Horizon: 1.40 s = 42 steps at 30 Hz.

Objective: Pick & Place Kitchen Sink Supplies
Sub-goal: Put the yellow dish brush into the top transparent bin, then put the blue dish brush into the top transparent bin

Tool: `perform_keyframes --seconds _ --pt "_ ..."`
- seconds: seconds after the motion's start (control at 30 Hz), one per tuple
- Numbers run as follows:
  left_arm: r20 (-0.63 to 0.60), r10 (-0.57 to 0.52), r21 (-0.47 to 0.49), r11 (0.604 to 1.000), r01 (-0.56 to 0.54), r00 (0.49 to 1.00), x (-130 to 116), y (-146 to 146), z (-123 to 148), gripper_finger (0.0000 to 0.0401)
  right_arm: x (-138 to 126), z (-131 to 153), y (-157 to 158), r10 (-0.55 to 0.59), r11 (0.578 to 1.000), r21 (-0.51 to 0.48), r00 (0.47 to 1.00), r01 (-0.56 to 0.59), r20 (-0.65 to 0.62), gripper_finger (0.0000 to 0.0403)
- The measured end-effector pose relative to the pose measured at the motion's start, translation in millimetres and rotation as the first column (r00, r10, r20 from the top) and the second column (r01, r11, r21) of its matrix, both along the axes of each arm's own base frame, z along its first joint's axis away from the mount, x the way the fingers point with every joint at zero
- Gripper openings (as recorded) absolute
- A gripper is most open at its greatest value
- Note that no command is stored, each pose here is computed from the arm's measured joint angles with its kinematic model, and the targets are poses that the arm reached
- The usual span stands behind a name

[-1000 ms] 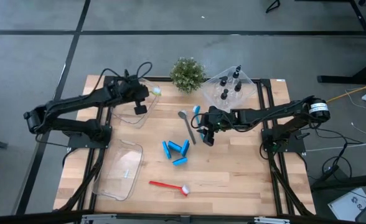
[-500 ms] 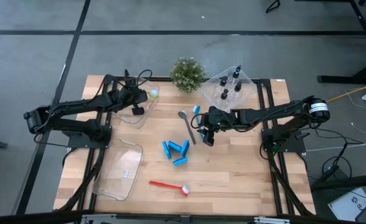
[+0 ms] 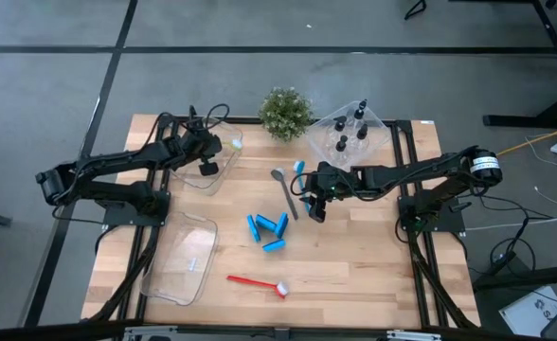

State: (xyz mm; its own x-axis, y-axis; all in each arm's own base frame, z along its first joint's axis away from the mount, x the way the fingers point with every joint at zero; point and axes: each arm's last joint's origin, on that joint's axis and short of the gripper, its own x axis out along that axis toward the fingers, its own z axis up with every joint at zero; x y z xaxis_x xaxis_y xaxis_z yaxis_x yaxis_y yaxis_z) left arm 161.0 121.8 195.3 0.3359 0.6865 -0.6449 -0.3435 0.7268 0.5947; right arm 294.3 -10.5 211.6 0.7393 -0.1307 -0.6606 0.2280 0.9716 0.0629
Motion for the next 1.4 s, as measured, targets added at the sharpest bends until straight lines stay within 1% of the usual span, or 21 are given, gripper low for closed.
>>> perform_keyframes --seconds 0.13,0.3,0.4,0.5,0.57,0.67,0.77,0.87,1.13,1.3,1.4 --pt "-0.018 0.005 -0.021 1.0 -0.005 1.0 -1.7 -1.2 -2.1 0.0069 0.0 0.0 0.0 0.0 1.0 0.0 1.0 0.0 0.0 0.0151" --pt "0.016 0.01 -0.139 0.99 -0.008 1.0 -5.8 -1.6 -6.9 0.0066 0.0 0.0 0.0 0.0 1.0 0.0 1.0 0.0 0.0 0.0151" --pt "0.066 0.088 -0.176 0.982 -0.075 0.994 -7.5 1.1 -7.5 0.0055 0.0 0.0 0.0 0.0 1.0 0.0 1.0 0.0 0.0 0.0151" --pt "0.128 0.19 -0.221 0.962 -0.159 0.973 -10.4 4.9 -7.4 0.004 0.0 0.0 0.0 -0.004 1.0 0.005 1.0 0.004 0.001 0.0151" --pt "0.157 0.224 -0.256 0.95 -0.179 0.962 -12.3 7.2 -7.6 0.0031 0.0 0.0 0.0 -0.008 1.0 0.009 1.0 0.008 0.001 0.0151" --pt "0.175 0.252 -0.276 0.941 -0.198 0.952 -13.9 9.1 -7.7 0.0028 0.0 0.0 0.0 -0.009 1.0 0.01 1.0 0.009 0.001 0.0151" --pt "0.182 0.251 -0.288 0.938 -0.192 0.951 -14.1 9.4 -7.7 0.0039 0.0 0.0 0.0 -0.011 1.0 0.012 1.0 0.011 0.002 0.0151" --pt "0.195 0.262 -0.301 0.933 -0.197 0.945 -13.8 9.2 -7.6 0.0063 -0.1 -0.1 0.0 -0.01 1.0 0.012 1.0 0.01 0.001 0.0151" --pt "0.197 0.267 -0.3 0.933 -0.201 0.943 -13.8 9.3 -7.5 0.0123 -1.0 -1.1 -0.1 -0.014 1.0 0.014 1.0 0.014 -0.013 0.0151" --pt "0.214 0.265 -0.296 0.935 -0.196 0.94 -12.2 10.1 -3.7 0.0136 -2.2 -2.4 -0.1 -0.034 0.999 0.034 0.999 0.035 -0.028 0.0151" --pt "0.25 0.26 -0.286 0.94 -0.186 0.933 -9.5 9.9 5.0 0.0135 -4.9 -4.9 -0.8 -0.09 0.995 0.045 0.994 0.093 -0.06 0.0151"
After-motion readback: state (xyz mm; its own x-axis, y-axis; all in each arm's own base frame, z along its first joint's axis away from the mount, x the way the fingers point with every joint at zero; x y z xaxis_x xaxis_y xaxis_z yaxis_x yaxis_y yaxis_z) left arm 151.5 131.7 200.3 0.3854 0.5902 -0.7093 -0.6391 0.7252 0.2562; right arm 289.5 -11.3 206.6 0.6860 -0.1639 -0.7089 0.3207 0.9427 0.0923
